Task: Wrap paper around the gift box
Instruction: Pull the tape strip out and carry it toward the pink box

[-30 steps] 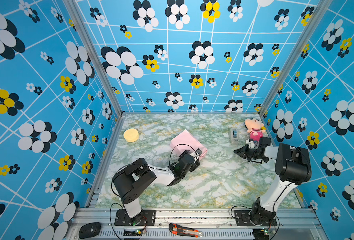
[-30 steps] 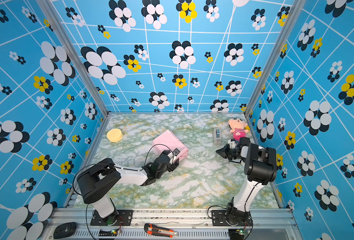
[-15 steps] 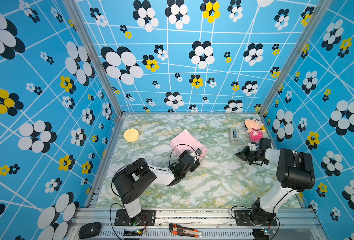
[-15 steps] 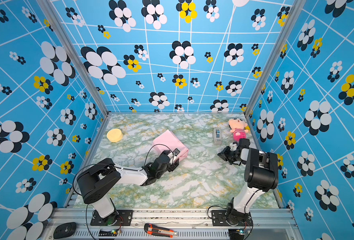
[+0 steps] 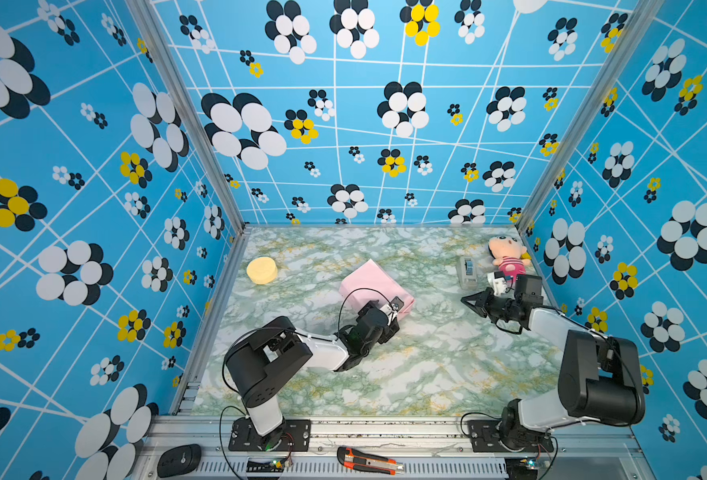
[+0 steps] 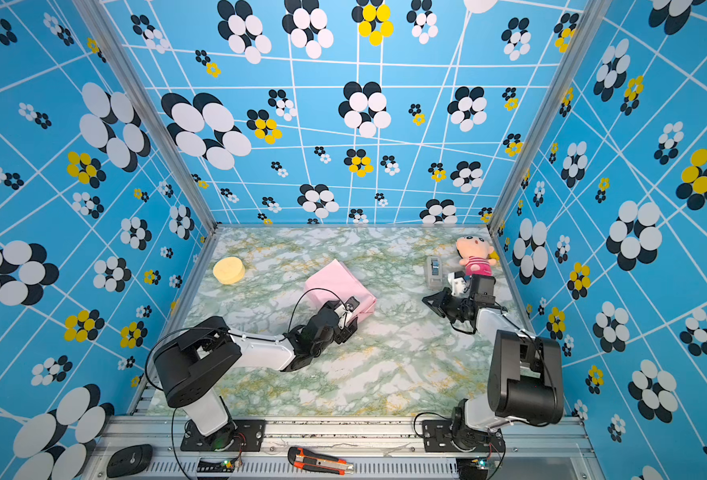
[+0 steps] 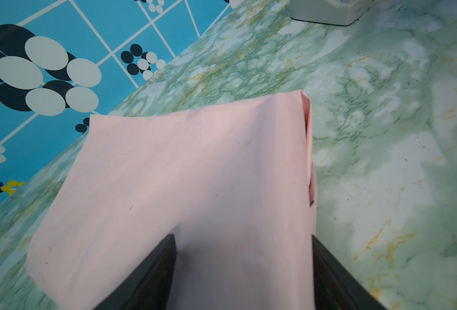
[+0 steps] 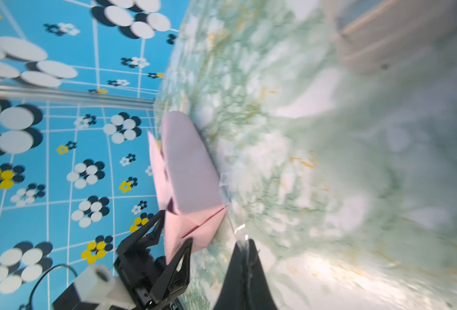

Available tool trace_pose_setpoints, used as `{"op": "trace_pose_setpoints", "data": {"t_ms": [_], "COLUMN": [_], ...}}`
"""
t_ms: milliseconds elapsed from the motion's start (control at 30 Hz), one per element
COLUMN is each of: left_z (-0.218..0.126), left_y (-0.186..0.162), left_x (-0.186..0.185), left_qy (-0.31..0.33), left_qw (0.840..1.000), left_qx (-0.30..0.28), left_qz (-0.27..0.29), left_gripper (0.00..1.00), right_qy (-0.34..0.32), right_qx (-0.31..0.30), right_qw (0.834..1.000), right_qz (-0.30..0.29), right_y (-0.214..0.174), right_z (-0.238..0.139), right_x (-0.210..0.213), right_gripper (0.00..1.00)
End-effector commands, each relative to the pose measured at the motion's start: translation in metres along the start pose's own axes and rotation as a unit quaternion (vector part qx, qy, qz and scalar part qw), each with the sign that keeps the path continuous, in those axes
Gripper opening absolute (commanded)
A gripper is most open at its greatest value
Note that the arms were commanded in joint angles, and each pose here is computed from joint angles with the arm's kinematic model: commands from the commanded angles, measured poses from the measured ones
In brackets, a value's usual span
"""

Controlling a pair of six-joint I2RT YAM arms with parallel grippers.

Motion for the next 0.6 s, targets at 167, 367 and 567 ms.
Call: {"op": "trace_pose_setpoints", "data": {"t_ms": [167,367,567], "left_z": [-0.001,0.0,-0.002], "left_y": [-0.065,-0.063,-0.063], "left_x": [-0.005,-0.004,-0.004], "left_qy": [-0.018,-0.018,-0.019], "left_qw": [0.992,0.993,0.993], "left_qx": [0.12,0.118,0.119], "left_qz": [0.021,0.019,0.022], "left_gripper": [0.76,0.76,0.76], "right_qy": [0.146,0.175,0.17], "right_qx": [0.054,0.133,0.188], "right_qw": [0.978,0.966,0.961], "right_qz": [-0.136,-0.134,-0.111], "right_y": [-0.036,-0.074,-0.096], "right_z": [0.012,0.036,0.055], "right_x": [0.079,0.106,0.104], "right_gripper": [0.0,0.0,0.0]}}
Point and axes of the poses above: each gripper's point midway between its finger pads, its own z axis out along the fingers, its own x axis along the line the jaws close on, y = z × x, the point moved 4 cm from there along -z, back along the fingers, and after that the axes turned 7 degrees about -z, right-handed, at the moved point
